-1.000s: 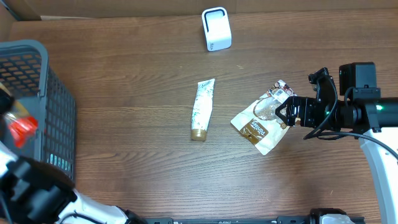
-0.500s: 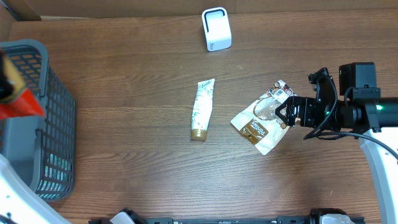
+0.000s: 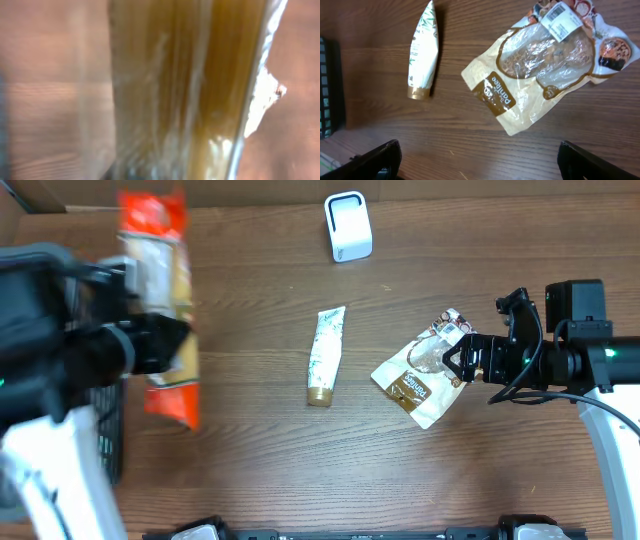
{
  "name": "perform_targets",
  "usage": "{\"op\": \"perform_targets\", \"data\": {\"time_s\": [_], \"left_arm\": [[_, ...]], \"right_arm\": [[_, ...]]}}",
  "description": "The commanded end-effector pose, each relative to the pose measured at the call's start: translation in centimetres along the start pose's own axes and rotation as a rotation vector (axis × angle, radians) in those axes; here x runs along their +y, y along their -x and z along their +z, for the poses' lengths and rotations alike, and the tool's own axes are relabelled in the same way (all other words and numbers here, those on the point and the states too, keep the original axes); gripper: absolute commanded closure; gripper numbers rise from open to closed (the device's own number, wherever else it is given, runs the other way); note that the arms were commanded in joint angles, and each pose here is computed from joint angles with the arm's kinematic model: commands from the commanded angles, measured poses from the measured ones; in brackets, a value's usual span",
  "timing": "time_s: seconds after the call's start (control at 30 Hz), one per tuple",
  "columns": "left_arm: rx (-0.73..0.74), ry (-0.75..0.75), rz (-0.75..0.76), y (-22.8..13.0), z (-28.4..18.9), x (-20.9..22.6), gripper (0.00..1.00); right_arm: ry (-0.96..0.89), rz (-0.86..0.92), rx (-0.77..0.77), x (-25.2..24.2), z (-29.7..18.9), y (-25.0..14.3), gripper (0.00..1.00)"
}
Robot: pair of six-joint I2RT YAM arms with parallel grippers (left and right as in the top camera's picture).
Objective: Scan the item barcode
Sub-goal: 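Carry the spaghetti package past the scanner and set it on the table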
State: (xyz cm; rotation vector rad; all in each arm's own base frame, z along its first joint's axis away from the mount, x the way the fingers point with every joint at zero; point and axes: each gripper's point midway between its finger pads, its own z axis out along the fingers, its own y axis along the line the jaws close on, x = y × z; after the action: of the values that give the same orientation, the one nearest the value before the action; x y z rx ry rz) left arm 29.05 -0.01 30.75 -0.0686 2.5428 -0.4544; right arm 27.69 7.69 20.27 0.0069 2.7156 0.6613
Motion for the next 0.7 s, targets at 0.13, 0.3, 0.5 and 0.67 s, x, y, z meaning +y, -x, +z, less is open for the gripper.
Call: {"op": "perform_targets", "data": {"time_s": [0.13, 0.3, 0.5, 0.67], "left_arm": [[0.126, -0.056, -0.159, -4.4, 10.8, 1.3, 0.96], [0.080, -0.019, -0.178, -6.4, 17.1, 1.5, 0.96], [0.044, 0.009, -0.136, -8.2, 22.0, 0.1, 0.96], [0.090, 0.027, -0.086, -9.7, 24.8, -1.2, 0.96]], "right_arm": [[0.009, -0.010, -0.020, 0.5, -0.6, 0.5, 0.00], [0.009, -0.010, -0.020, 0.5, -0.6, 0.5, 0.00], [0.009, -0.009, -0.019, 0.5, -0.6, 0.5, 0.00], [0.008, -0.009, -0.019, 0.5, -0.6, 0.5, 0.00]]}}
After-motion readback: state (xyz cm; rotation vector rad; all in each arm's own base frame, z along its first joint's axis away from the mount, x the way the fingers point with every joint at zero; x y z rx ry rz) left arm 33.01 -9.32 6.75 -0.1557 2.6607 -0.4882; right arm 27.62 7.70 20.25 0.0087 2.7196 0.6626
